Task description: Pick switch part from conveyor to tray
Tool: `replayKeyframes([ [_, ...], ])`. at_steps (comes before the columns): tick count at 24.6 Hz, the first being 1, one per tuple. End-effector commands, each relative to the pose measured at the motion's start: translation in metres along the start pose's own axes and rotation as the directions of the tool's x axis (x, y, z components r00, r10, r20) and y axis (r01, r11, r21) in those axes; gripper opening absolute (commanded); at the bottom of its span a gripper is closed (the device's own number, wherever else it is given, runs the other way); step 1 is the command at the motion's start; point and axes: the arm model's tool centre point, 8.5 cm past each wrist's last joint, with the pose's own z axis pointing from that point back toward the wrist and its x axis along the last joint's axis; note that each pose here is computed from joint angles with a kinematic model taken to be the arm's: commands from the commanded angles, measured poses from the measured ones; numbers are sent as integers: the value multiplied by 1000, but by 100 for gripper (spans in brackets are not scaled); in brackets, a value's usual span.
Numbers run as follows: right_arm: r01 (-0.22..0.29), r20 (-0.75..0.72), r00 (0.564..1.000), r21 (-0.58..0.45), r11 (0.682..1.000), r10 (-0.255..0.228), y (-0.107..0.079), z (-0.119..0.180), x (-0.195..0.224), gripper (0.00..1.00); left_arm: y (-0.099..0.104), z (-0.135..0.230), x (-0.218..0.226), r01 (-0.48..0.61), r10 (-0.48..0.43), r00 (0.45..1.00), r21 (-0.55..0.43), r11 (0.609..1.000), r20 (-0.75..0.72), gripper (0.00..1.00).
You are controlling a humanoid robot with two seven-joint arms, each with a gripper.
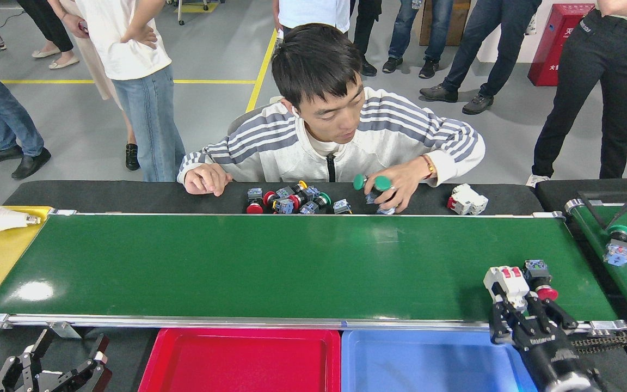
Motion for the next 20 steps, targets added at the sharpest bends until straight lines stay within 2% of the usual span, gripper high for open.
replayKeyframes([
  [1, 26, 69, 997, -37, 999, -23, 0, 10, 16, 51, 8, 2, -8, 23, -23, 1000, 15, 1000, -5, 100],
  [3, 63, 126, 990, -14, 998, -61, 14, 23, 32, 91, 9, 2, -11, 32, -32, 999, 14, 999, -5, 100],
  [4, 70, 140, 988, 3, 998, -70, 20, 29, 35, 98, 10, 2, -12, 35, -35, 999, 14, 999, -6, 100],
  [8, 74, 168, 983, -5, 997, -72, 20, 33, 35, 99, 11, 2, -15, 41, -41, 999, 15, 999, -15, 100],
  [11, 77, 103, 992, -44, 996, -72, 10, 28, 19, 99, 13, 1, -16, 50, -50, 999, 16, 999, -5, 100],
  [13, 103, 6, 995, -52, 993, -103, 10, 26, 13, 99, 13, -1, -13, 47, -47, 999, 17, 999, 4, 100],
  [15, 102, -67, 992, -35, 994, -105, 12, 25, 4, 99, 15, -2, -13, 50, -50, 999, 21, 999, 7, 100],
  [20, 108, -90, 990, -13, 994, -109, 8, 14, 3, 99, 18, -6, -12, 50, -50, 999, 31, 998, 8, 100],
])
